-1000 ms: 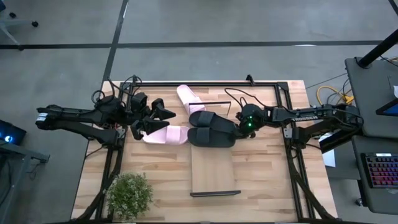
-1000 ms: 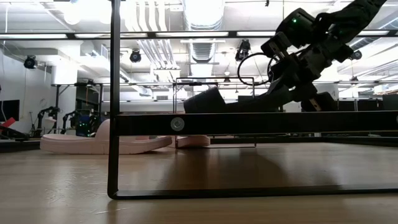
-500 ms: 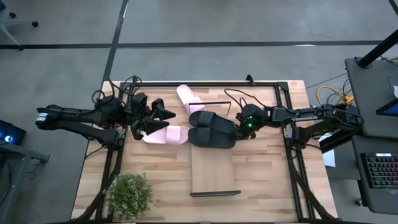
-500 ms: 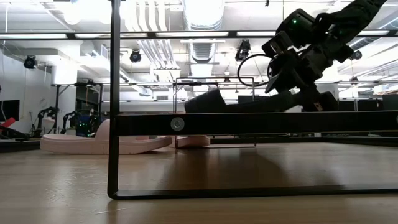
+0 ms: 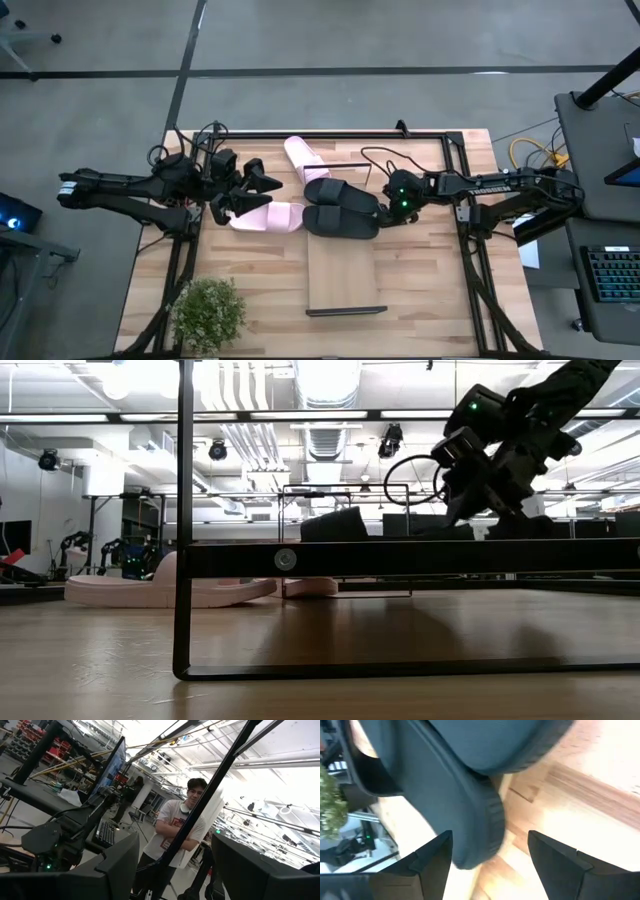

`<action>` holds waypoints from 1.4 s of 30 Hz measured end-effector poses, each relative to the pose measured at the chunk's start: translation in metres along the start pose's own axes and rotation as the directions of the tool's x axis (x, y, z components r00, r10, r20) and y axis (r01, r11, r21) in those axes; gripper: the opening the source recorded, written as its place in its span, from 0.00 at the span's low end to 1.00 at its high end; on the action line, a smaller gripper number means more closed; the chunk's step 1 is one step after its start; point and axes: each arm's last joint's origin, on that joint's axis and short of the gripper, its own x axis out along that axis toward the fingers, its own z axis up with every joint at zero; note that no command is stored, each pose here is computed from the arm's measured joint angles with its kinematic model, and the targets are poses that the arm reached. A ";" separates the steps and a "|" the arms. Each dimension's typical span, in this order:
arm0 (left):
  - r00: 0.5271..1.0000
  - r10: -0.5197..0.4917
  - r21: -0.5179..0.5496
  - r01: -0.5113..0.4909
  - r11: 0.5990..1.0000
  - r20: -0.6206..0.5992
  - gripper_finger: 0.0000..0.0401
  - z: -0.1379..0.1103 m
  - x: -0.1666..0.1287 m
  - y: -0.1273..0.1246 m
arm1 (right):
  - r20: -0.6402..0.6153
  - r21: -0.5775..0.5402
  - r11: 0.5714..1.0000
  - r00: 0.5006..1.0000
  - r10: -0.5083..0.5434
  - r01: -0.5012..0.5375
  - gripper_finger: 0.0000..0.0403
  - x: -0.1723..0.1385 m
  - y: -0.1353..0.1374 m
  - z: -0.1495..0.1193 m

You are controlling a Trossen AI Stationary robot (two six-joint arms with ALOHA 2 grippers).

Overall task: Pick and place slides into the shelf
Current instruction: Put the black slide on the shelf, then put the bottom pink slide on the shelf

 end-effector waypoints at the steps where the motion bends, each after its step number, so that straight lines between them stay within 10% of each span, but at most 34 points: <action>1: 1.000 0.000 0.000 0.000 1.000 0.000 0.58 0.000 0.000 0.000 | 0.002 -0.002 1.000 1.000 -0.004 0.004 0.62 0.000 0.000 0.000; 15: 1.000 0.002 -0.007 -0.002 1.000 -0.011 0.58 -0.002 0.002 0.002 | 0.132 -0.049 0.991 0.982 0.132 -0.127 0.62 -0.009 0.010 0.017; 42: 0.990 0.069 -0.018 -0.072 0.997 -0.126 0.58 -0.013 0.001 0.008 | 0.168 -0.048 0.996 0.983 0.076 -0.069 0.56 -0.029 0.001 0.017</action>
